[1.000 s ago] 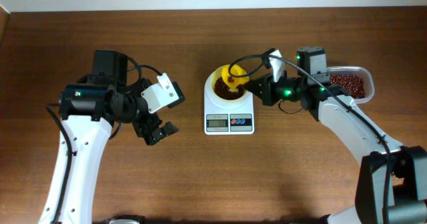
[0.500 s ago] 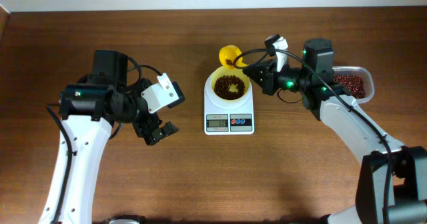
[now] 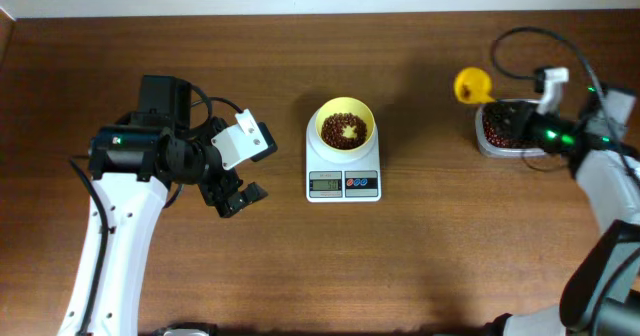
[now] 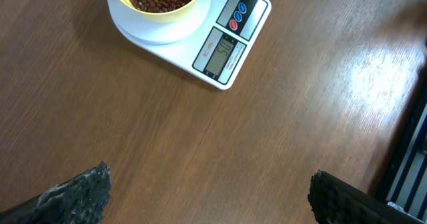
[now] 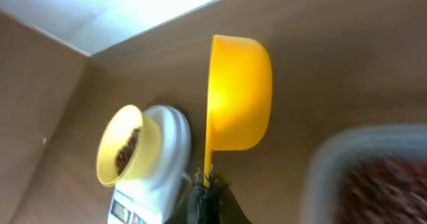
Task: Scoop item into bowl and weigh 50g on scale
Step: 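Carry the yellow scoop right back over the bean tub, then move the scoop down toward the table front right of the scale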
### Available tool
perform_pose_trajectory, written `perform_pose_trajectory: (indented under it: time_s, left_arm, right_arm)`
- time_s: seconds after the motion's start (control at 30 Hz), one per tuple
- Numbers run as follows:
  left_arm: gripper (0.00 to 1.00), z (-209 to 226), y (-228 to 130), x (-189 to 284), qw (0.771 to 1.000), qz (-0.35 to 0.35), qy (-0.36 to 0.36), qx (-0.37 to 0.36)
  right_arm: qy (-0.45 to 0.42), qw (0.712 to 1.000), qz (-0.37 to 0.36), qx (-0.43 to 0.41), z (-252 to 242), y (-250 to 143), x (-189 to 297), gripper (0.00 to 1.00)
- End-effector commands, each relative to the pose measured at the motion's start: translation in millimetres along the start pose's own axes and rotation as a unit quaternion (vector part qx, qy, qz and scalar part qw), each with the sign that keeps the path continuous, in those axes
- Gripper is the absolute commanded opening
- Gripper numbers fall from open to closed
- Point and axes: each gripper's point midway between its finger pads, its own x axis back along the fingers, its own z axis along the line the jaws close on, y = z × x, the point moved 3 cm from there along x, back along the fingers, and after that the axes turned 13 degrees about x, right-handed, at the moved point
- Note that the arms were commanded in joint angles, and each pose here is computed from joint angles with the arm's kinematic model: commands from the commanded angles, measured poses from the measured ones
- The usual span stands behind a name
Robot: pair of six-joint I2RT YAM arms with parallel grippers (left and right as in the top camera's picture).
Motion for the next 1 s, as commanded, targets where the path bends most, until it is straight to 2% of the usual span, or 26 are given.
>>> perform_pose_trajectory:
  time_s: [0.0, 0.07, 0.2, 0.23, 0.33, 0.43, 0.6, 0.63, 0.7, 0.83, 0.9, 0.97]
  left_arm:
    - [0.99, -2.6, 6.1, 6.9, 1.000, -0.015, 0.002, -0.014]
    - [0.99, -2.6, 6.1, 6.9, 1.000, -0.015, 0.002, -0.014]
    - [0.99, -2.6, 6.1, 6.9, 1.000, -0.016, 0.002, -0.015]
    - [0.99, -2.7, 6.1, 7.0, 1.000, -0.016, 0.002, -0.015]
    - [0.99, -2.7, 6.1, 7.0, 1.000, -0.016, 0.002, -0.015]
    - [0.99, -2.6, 6.1, 6.9, 1.000, -0.015, 0.002, -0.014]
    - [0.99, -2.7, 6.1, 7.0, 1.000, -0.016, 0.002, -0.015]
    - [0.99, -2.7, 6.1, 7.0, 1.000, -0.016, 0.002, -0.015]
    - [0.99, -2.6, 6.1, 6.9, 1.000, -0.016, 0.002, -0.015]
    - [0.99, -2.7, 6.1, 7.0, 1.000, -0.016, 0.002, -0.015]
    - [0.99, -2.6, 6.1, 6.9, 1.000, -0.015, 0.002, -0.014]
    - [0.99, -2.7, 6.1, 7.0, 1.000, -0.016, 0.002, -0.015]
  right_arm:
    - [-0.040, 0.999, -0.001, 0.028, -20.1, -6.0, 33.7, 0.04]
    - [-0.098, 0.994, 0.023, 0.044, -35.2, -17.1, 58.1, 0.04]
    - [-0.199, 0.973, 0.049, 0.106, -44.8, -9.9, 87.4, 0.04]
    - [-0.243, 0.958, 0.066, 0.134, -46.4, -5.9, 95.8, 0.04]
    - [-0.291, 0.932, 0.095, 0.192, -30.3, 5.6, 95.7, 0.04]
    - [-0.377, 0.874, 0.186, 0.242, -28.1, -0.3, 91.6, 0.04]
    - [-0.438, 0.831, 0.202, 0.276, -24.0, 12.6, 86.0, 0.04]
    - [-0.436, 0.833, 0.196, 0.280, -20.1, 15.2, 83.8, 0.04]
    - [-0.418, 0.865, 0.152, 0.234, 0.6, 18.7, 83.1, 0.04]
    - [-0.218, 0.964, 0.066, 0.137, 105.8, 5.5, 90.6, 0.04]
    - [-0.146, 0.982, 0.065, 0.098, 140.8, -9.4, 96.4, 0.04]
    - [-0.118, 0.985, 0.116, 0.047, 159.6, -42.0, 106.3, 0.04]
